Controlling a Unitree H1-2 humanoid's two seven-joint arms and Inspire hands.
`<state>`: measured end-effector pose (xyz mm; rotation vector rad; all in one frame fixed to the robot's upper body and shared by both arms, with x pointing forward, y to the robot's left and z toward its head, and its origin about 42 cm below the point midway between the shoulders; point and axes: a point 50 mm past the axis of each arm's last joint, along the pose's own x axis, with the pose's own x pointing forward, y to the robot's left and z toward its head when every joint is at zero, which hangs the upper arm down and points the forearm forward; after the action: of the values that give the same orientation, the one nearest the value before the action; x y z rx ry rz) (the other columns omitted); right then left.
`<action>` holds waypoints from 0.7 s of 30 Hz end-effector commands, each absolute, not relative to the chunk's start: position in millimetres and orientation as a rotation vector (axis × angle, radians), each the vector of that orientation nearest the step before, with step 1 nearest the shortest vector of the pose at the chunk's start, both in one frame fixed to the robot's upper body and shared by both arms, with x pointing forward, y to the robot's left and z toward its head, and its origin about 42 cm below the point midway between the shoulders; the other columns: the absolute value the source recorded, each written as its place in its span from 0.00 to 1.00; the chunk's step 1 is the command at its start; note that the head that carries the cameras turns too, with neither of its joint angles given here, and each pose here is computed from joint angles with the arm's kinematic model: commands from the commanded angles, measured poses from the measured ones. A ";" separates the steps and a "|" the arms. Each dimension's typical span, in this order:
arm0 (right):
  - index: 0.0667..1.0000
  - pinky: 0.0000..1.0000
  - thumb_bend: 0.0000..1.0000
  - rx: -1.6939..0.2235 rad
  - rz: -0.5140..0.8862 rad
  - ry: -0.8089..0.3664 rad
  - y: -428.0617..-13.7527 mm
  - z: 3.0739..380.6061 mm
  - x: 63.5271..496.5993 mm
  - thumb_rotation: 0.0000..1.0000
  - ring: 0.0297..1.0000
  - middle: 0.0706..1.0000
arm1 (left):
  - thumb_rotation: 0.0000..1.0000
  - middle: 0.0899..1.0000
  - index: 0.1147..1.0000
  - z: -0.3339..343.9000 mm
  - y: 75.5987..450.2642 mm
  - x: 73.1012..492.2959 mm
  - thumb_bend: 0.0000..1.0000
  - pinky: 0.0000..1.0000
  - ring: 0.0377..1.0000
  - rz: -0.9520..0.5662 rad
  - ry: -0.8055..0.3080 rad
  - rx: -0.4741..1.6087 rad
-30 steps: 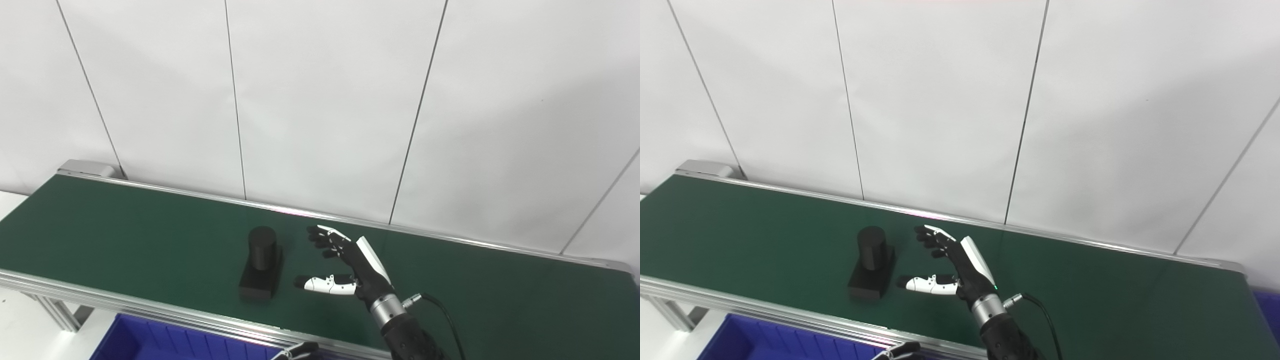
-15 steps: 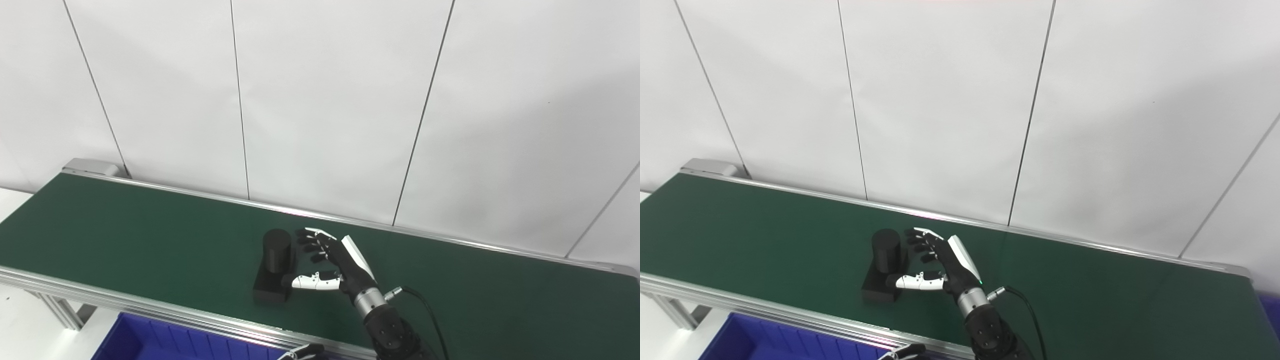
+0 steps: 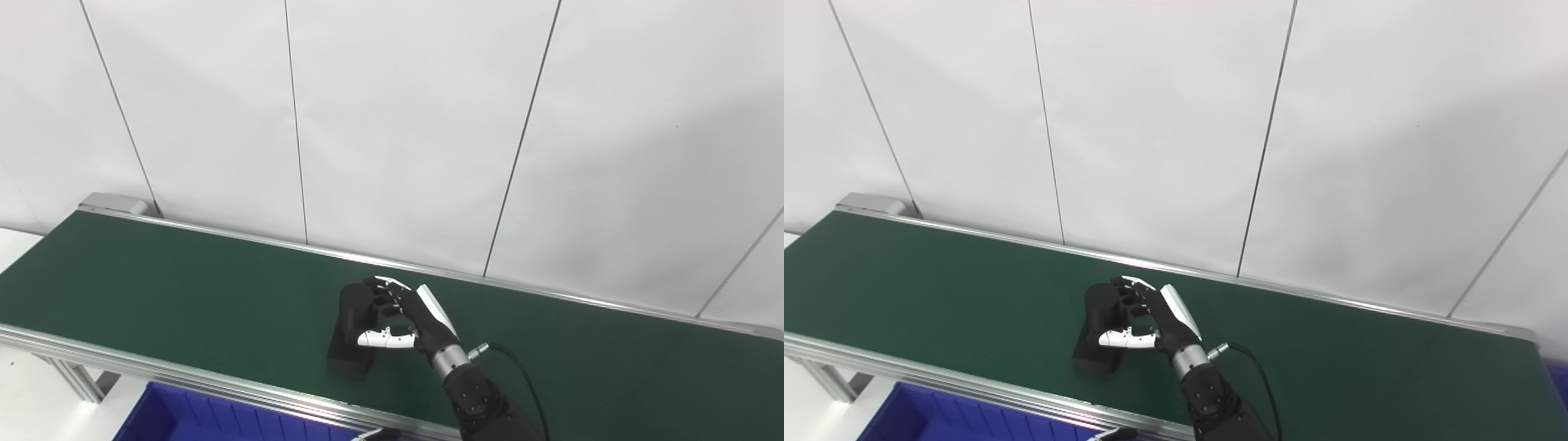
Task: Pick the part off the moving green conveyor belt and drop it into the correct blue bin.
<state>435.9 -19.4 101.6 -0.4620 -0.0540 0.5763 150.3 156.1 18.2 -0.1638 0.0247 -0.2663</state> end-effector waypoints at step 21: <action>0.46 0.38 0.50 -0.342 0.370 -0.276 -0.7 132.8 444.7 0.00 0.44 0.48 | 0.43 0.72 0.76 33.9 152.1 148.1 0.83 0.62 0.69 -0.269 -0.061 -0.167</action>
<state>433.4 -16.5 99.0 -0.3868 -0.1407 0.3754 146.1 154.1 23.6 -0.1698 0.0103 -0.2709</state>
